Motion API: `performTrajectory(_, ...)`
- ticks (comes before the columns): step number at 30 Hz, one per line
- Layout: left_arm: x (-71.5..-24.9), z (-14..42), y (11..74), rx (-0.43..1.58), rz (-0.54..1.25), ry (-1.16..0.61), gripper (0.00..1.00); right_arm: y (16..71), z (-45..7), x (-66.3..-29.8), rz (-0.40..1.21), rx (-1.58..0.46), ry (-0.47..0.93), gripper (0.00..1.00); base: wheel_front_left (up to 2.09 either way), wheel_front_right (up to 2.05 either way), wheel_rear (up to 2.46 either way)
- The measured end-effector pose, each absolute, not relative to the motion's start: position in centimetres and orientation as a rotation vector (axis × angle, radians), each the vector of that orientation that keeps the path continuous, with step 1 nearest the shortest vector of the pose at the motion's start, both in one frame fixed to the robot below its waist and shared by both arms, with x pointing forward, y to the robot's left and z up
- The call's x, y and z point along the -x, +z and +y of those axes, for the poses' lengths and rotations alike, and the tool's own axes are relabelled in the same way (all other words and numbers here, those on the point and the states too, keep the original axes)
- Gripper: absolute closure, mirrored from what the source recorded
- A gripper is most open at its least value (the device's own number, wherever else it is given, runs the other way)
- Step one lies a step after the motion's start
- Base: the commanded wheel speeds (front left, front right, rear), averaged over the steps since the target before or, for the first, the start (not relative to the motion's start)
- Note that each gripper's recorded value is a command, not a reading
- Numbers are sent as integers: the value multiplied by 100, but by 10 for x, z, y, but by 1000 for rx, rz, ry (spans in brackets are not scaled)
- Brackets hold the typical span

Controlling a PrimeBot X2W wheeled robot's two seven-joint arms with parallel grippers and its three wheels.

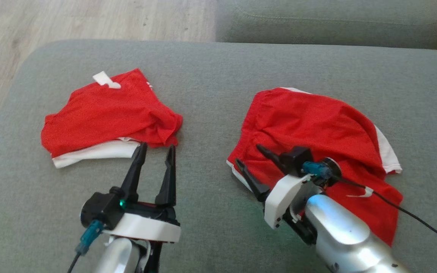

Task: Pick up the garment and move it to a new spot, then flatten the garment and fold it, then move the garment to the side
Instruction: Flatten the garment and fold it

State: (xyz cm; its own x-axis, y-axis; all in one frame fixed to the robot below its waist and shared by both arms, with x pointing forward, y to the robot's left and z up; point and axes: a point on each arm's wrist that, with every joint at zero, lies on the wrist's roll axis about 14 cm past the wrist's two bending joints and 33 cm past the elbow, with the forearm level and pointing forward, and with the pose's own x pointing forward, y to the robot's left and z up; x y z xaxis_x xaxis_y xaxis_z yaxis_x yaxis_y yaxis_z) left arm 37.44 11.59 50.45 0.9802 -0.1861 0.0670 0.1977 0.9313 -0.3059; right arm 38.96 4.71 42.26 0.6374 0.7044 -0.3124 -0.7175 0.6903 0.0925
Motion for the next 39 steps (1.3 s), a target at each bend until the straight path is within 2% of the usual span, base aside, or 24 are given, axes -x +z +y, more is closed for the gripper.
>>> performTrajectory(8, -379, 111, 513, 321, -64, -214, 0, 453, -3, -421, 226, -36, 618, 0, 0, 0, 0)
performTrajectory(13, -382, 101, 522, 324, -86, -247, 0, 481, -77, -440, 107, -76, 399, 0, 0, 0, 0)
performTrajectory(20, -379, 90, 524, 331, -86, -280, 0, 475, -155, -416, 66, -89, 155, 0, 0, 0, 0)
performTrajectory(24, -378, 87, 522, 334, -80, -288, 0, 452, -164, -390, 116, -96, 107, 0, 0, 0, 0)
performTrajectory(27, -378, 86, 518, 336, -69, -289, 0, 447, -166, -383, 128, -107, 91, 0, 0, 0, 0)
performTrajectory(33, -381, 86, 510, 338, -47, -289, 0, 455, -173, -393, 104, -116, 67, 0, 0, 0, 0)
performTrajectory(39, -392, 86, 502, 334, -26, -289, 0, 440, -186, -414, 199, -97, 28, 0, 0, 0, 0)
